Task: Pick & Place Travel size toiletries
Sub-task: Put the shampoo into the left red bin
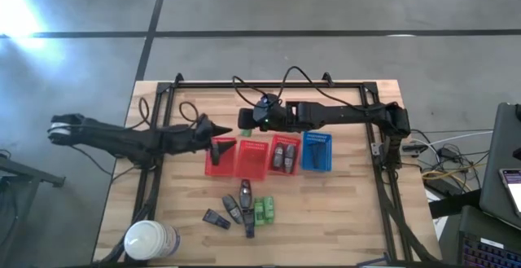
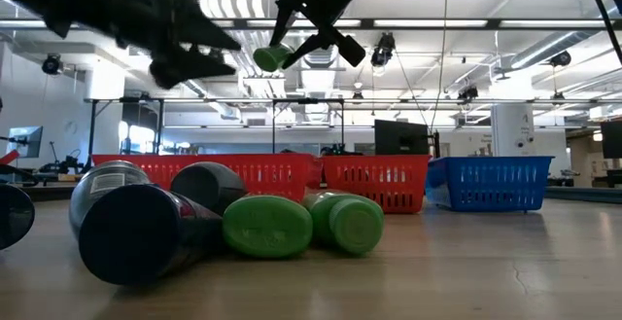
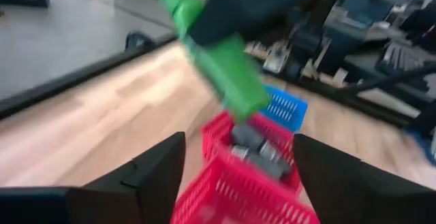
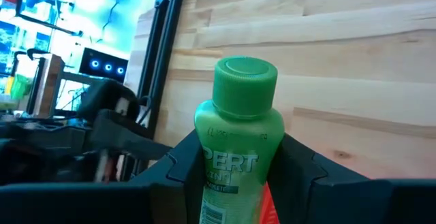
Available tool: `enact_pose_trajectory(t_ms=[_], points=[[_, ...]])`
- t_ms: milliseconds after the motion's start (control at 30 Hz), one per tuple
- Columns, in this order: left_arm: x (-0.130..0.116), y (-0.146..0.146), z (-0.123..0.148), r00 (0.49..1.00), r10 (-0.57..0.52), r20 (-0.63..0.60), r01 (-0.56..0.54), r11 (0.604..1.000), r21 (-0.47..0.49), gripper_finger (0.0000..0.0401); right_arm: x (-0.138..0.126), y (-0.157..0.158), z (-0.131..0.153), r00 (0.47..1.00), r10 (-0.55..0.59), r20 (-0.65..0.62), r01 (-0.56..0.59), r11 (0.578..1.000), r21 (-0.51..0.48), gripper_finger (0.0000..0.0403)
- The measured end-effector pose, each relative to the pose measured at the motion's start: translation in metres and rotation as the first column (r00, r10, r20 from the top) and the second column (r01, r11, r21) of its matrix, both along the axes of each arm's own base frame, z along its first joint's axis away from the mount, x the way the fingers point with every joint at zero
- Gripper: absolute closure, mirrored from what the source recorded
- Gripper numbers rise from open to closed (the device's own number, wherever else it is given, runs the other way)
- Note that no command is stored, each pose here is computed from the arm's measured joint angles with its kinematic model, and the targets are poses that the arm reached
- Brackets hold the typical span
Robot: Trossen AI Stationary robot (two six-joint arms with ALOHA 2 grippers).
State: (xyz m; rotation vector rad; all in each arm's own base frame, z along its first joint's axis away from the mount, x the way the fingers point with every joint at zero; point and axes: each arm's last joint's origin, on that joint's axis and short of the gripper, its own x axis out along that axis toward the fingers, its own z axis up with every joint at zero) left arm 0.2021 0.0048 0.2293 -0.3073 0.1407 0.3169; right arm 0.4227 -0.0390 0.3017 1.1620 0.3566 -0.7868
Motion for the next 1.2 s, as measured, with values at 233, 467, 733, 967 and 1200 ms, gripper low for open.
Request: enact_pose_trajectory(t_ms=[233, 467, 733, 967, 1200], points=[[0.02, -0.001, 0.015, 1.0, -0.016, -0.005, 0.016, 1.0, 0.024, 0.0101, 0.0, 0.0, 0.0, 1.0, -0.006, -0.005, 0.006, 1.0, -0.015, 0.0285], [0.039, -0.001, 0.021, 1.0, -0.007, -0.03, 0.008, 0.999, 0.033, 0.0104, -0.001, -0.001, -0.001, 1.0, -0.004, -0.023, 0.003, 1.0, -0.03, 0.0283], [0.051, 0.001, 0.013, 0.997, 0.048, -0.06, -0.049, 0.999, -0.006, 0.0105, -0.001, 0.0, -0.004, 0.999, 0.004, -0.045, -0.006, 0.999, -0.039, 0.0286], [0.049, 0.004, 0.016, 0.995, 0.09, -0.04, -0.09, 0.996, -0.01, 0.0105, 0.0, 0.003, -0.002, 0.999, 0.023, -0.032, -0.024, 0.999, -0.036, 0.0285], [0.051, 0.007, 0.011, 0.994, 0.089, -0.063, -0.09, 0.996, -0.014, 0.0105, 0.0, 0.003, -0.002, 0.999, 0.031, -0.035, -0.032, 0.999, -0.038, 0.0281]])
